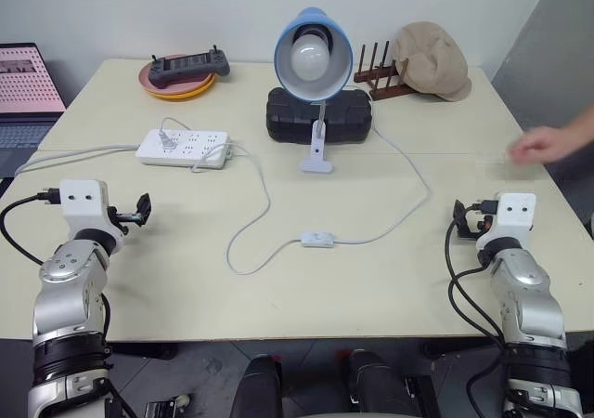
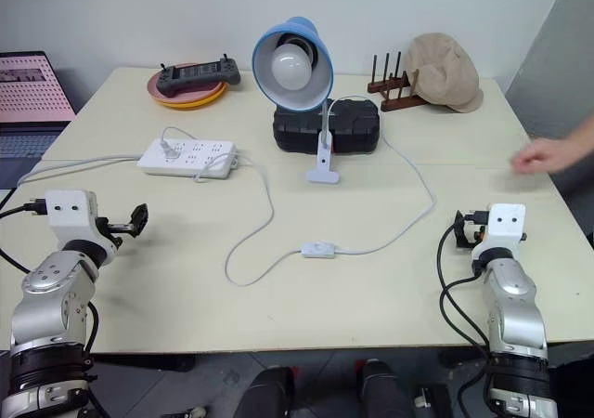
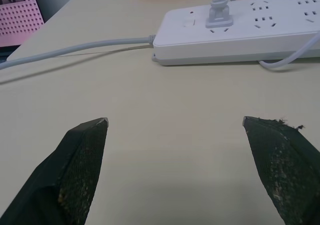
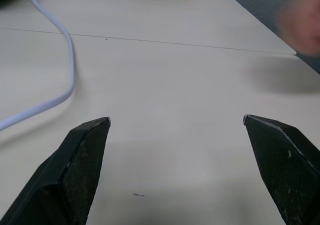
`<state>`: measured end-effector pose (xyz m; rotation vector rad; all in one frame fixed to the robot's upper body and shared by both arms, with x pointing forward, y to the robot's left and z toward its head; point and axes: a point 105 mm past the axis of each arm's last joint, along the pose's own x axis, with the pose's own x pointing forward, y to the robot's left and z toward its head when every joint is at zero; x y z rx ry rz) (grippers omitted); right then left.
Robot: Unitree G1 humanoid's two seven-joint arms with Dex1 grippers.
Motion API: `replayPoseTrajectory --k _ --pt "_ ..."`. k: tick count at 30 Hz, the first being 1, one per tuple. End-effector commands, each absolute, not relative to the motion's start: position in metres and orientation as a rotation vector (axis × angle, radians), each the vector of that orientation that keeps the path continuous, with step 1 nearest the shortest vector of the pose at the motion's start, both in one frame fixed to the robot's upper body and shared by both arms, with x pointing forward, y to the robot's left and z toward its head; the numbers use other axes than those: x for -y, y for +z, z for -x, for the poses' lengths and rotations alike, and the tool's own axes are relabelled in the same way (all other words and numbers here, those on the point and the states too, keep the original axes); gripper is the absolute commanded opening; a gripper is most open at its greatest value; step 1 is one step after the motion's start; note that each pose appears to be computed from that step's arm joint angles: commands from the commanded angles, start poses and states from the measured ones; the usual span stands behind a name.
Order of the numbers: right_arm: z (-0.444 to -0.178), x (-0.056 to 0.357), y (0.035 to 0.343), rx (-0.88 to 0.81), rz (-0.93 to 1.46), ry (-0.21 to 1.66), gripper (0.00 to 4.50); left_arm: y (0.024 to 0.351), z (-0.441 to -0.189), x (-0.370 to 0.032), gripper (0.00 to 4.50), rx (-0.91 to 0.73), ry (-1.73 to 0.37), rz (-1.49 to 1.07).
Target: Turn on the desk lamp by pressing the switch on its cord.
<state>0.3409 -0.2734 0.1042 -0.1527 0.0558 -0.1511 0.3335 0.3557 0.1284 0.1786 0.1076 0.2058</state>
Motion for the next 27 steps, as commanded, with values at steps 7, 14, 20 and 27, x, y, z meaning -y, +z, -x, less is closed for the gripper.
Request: replayPoseTrajectory --k 7,14,20,27 --pt "-0.341 0.276 0.121 -0.015 0.175 -0.132 4.47 0.147 -0.329 -0.361 4.50 -0.064 0.197 -0.203" --pt "-0.350 0.256 0.141 -0.016 0.237 0.119 4.47 0.159 -0.327 -0.344 4.50 -0.097 0.007 -0.224" --pt "-0.329 0.198 0.150 -0.166 0.272 0.732 4.47 0.176 -0.302 -0.269 4.50 -0.250 -0.589 -0.340" --pt "-0.313 0.138 0.144 -0.263 0.320 1.145 4.47 0.167 -0.262 -0.192 4.50 -0.405 -1.112 -0.465"
